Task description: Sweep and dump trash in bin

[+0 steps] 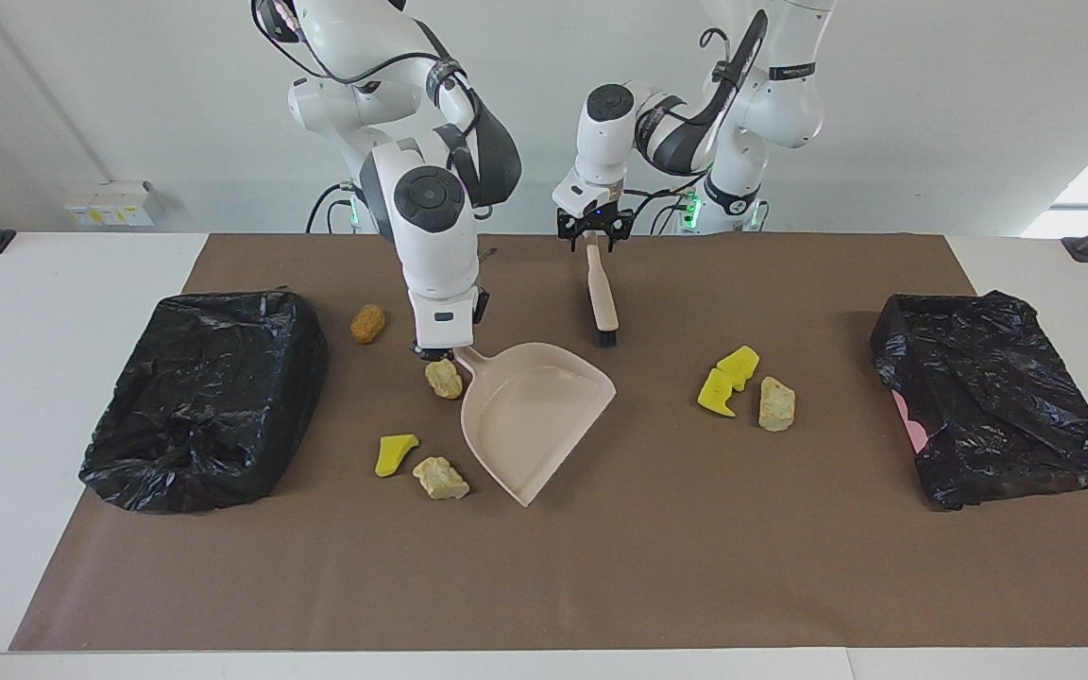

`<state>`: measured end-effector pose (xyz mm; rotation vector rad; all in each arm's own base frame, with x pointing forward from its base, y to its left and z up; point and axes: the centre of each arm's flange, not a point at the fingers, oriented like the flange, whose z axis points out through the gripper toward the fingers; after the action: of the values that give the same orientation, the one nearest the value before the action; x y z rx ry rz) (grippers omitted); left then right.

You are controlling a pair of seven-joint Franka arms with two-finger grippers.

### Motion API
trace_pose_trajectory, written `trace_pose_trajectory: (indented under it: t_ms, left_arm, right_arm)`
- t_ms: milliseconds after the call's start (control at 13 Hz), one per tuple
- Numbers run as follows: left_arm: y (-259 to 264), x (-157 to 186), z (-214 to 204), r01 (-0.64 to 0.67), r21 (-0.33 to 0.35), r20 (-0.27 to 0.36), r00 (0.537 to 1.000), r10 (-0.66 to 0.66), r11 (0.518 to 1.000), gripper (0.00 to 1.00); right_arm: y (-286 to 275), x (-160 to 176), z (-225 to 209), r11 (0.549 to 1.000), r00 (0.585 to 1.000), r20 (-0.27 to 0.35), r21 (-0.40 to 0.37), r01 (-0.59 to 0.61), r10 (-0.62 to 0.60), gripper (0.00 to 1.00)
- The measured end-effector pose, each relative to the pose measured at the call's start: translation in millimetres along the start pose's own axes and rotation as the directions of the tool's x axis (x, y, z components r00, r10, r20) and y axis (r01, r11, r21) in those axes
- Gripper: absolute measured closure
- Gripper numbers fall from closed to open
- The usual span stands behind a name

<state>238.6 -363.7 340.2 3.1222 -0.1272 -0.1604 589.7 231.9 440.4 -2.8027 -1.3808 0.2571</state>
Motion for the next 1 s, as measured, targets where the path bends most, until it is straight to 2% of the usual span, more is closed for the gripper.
trace_pose_trajectory:
  t_ms: [77, 154, 231, 308, 385, 462, 770, 1002]
  left_arm:
    - [-0.4, -0.2, 0.8, 0.004, 0.001, 0.002, 1.0, -0.004, 1.0, 0.4]
    - [-0.9, -0.5, 1.7, 0.007, 0.002, 0.004, 1.0, -0.007, 1.0, 0.46]
    - [-1.2, -0.7, 2.3, 0.008, 0.003, 0.006, 1.0, -0.008, 1.0, 0.46]
    - [-1.5, -0.8, 2.6, 0.008, 0.004, 0.007, 1.0, -0.008, 1.0, 0.52]
    - [-2.1, -0.8, 2.9, 0.01, 0.007, 0.011, 1.0, -0.01, 1.0, 0.7]
    - [-3.6, -0.6, 3.4, 0.012, 0.014, 0.019, 1.0, -0.012, 1.0, 0.74]
    - [-16.8, 14.2, -7.7, 0.036, 0.041, 0.061, 0.997, -0.039, 0.999, 0.74]
    - [-54.9, 57.0, -58.7, 0.085, 0.047, 0.112, 0.99, -0.089, 0.995, 0.74]
  right_arm:
    - [0.5, -0.6, 0.2, 1.0, 1.0, 0.004, -0.002, 0.025, -0.025, 0.68]
    - [0.9, -1.9, 0.9, 0.999, 0.999, 0.014, -0.001, 0.047, -0.047, 0.68]
    - [1.5, -3.2, 1.5, 0.998, 0.998, 0.026, -0.007, 0.064, -0.063, 0.68]
    - [2.0, -3.6, 1.5, 0.997, 0.997, 0.031, -0.012, 0.072, -0.072, 0.68]
    - [1.9, -3.7, 1.3, 0.997, 0.997, 0.031, -0.013, 0.075, -0.075, 0.68]
    - [1.7, -3.9, 1.8, 0.997, 0.997, 0.032, -0.013, 0.077, -0.077, 0.68]
    - [-0.4, -9.2, 8.5, 0.987, 0.986, 0.065, -0.022, 0.157, -0.155, 0.68]
    - [-10.1, -18.5, 15.2, 0.97, 0.966, 0.112, -0.039, 0.24, -0.234, 0.68]
